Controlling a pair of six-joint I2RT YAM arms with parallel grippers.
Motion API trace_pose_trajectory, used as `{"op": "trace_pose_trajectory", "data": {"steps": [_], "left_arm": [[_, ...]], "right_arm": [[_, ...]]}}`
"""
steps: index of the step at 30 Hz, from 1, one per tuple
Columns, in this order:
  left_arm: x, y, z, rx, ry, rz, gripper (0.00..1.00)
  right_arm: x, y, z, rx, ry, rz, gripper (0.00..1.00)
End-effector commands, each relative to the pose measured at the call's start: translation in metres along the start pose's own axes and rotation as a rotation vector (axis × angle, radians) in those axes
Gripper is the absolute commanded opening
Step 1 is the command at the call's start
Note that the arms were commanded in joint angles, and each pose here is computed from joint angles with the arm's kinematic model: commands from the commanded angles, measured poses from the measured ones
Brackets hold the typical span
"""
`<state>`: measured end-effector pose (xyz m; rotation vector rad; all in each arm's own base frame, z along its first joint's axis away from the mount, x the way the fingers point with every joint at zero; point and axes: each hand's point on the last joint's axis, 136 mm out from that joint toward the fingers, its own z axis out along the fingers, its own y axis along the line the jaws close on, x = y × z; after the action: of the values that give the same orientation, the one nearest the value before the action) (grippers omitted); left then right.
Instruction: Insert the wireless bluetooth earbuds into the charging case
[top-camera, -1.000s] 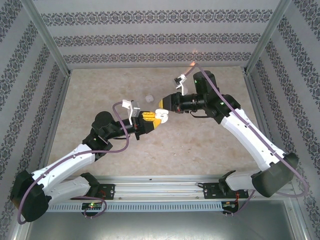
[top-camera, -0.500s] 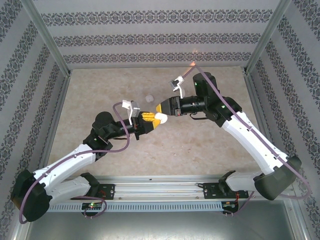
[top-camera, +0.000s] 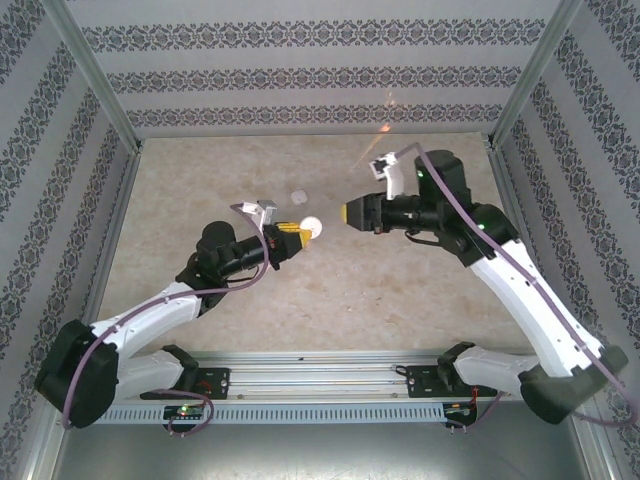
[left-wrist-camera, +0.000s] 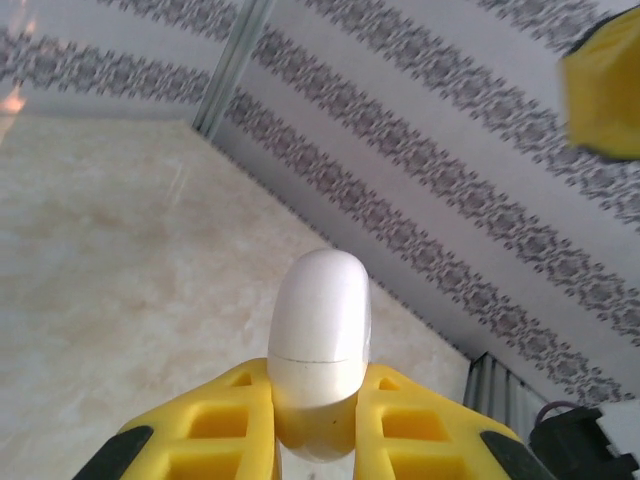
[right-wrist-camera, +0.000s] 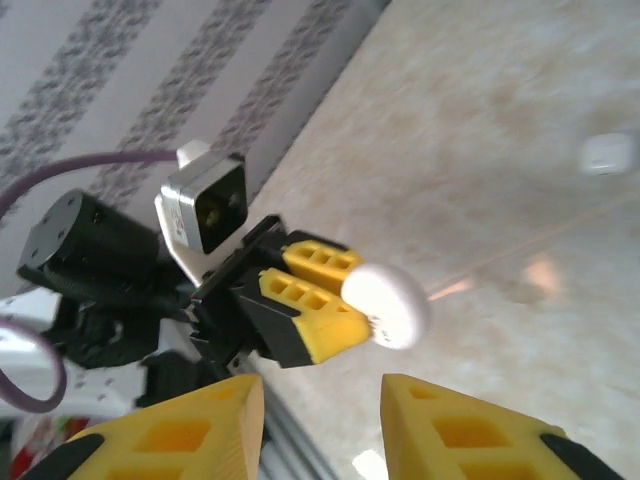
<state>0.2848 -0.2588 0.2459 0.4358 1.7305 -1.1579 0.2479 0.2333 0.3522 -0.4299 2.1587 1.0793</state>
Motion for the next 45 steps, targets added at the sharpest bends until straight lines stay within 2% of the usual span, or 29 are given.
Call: {"op": "trace_pose_trajectory", "data": {"steps": [1,4,8,11,15,18,23,28,31,34,37,40,42,45], "left_arm": [[0.017,0.032,0.006,-0.078,0.055,-0.045,0.00],[0.034,0.060,0.015,-0.107,0.106,-0.123,0.00],[0.059,0.104,0.029,-0.159,0.181,-0.296,0.00],[0.081,0.135,0.036,-0.192,0.222,-0.407,0.00],[0.103,0.162,0.035,-0.275,0.255,-0.433,0.01],[0.119,0.174,0.034,-0.329,0.326,-0.439,0.09],[0.126,0.186,0.028,-0.423,0.436,-0.393,0.33],[0.110,0.188,0.021,-0.482,0.485,-0.293,0.51],[0.096,0.189,0.016,-0.521,0.507,-0.224,0.55],[0.074,0.187,0.010,-0.558,0.520,-0.122,0.58],[0.043,0.185,0.000,-0.601,0.516,0.005,0.65],[0.009,0.183,-0.013,-0.642,0.486,0.133,0.82],[-0.010,0.183,-0.026,-0.681,0.449,0.209,1.00],[-0.032,0.194,-0.053,-0.785,0.371,0.270,1.00]], "right_arm": [[0.000,-0.048,-0.014,0.222,-0.104,-0.034,0.46],[0.010,-0.086,-0.015,0.351,-0.146,-0.054,0.59],[0.014,-0.130,-0.015,0.470,-0.212,-0.039,0.80],[0.014,-0.169,-0.018,0.568,-0.290,-0.010,0.86],[0.020,-0.218,-0.031,0.716,-0.349,0.069,0.91],[0.031,-0.252,-0.042,0.819,-0.348,0.141,0.94],[0.044,-0.294,-0.060,0.938,-0.335,0.183,0.98],[0.045,-0.305,-0.068,0.980,-0.433,0.051,0.98],[0.044,-0.309,-0.076,1.019,-0.453,0.006,0.98],[0.050,-0.320,-0.079,1.058,-0.410,-0.013,0.98],[0.055,-0.331,-0.079,1.068,-0.399,-0.005,0.98],[0.058,-0.335,-0.071,1.032,-0.412,-0.015,0.98],[0.062,-0.336,-0.064,0.997,-0.423,-0.026,0.98],[0.066,-0.339,-0.057,0.971,-0.455,-0.036,0.98]]}}
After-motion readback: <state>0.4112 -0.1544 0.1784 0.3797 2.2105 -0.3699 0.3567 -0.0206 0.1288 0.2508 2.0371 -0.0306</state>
